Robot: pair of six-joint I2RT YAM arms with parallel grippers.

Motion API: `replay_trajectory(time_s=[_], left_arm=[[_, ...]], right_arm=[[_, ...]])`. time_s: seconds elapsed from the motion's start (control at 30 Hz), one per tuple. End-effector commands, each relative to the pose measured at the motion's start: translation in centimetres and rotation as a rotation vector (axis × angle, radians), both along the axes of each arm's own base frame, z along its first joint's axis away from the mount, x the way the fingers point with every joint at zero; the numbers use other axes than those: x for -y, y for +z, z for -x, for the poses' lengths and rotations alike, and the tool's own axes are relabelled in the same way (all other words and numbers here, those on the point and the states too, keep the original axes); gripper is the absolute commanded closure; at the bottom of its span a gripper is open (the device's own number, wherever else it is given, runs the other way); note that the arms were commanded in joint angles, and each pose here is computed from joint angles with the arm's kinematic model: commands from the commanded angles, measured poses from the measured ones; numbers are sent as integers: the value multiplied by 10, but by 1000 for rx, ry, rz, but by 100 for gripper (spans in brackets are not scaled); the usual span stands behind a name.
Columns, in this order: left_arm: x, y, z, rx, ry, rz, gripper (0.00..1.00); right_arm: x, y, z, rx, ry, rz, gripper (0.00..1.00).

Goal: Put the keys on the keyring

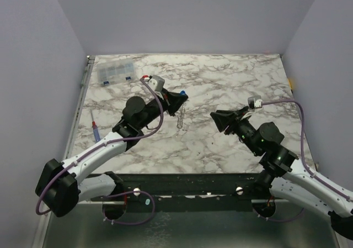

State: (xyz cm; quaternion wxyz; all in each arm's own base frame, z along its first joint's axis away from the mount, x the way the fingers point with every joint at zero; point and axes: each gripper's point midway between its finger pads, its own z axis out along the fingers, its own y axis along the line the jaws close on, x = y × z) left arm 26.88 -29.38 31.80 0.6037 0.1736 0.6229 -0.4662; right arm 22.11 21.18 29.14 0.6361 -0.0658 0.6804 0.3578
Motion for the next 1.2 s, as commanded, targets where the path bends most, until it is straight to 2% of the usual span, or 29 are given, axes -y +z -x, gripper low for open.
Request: replay_trajectory(time_s=[0.0, 0.1, 0.3, 0.6, 0.73, 0.9, 1.17], left_arm=[[-23, -36, -46, -7, 245, -175, 100], [-26, -54, -64, -52, 317, -199, 100], [0, -70, -79, -130, 262, -195, 100], [-52, -111, -110, -209, 599, -332, 100], [-60, -130, -118, -212, 651, -407, 100], [-39, -154, -123, -214, 646, -474, 100], [43, -184, -127, -215, 537, -520, 100]], right_arm=[[14, -9, -6, -41, -79, 20, 59], [21, -13, -10, -57, -126, 25, 58], [48, -24, -19, -151, -288, 49, 58], [64, -27, -17, -159, -354, 43, 58], [63, -27, -19, -158, -356, 53, 58], [61, -26, -19, -160, -349, 51, 59], [70, -26, -19, -174, -389, 51, 59]])
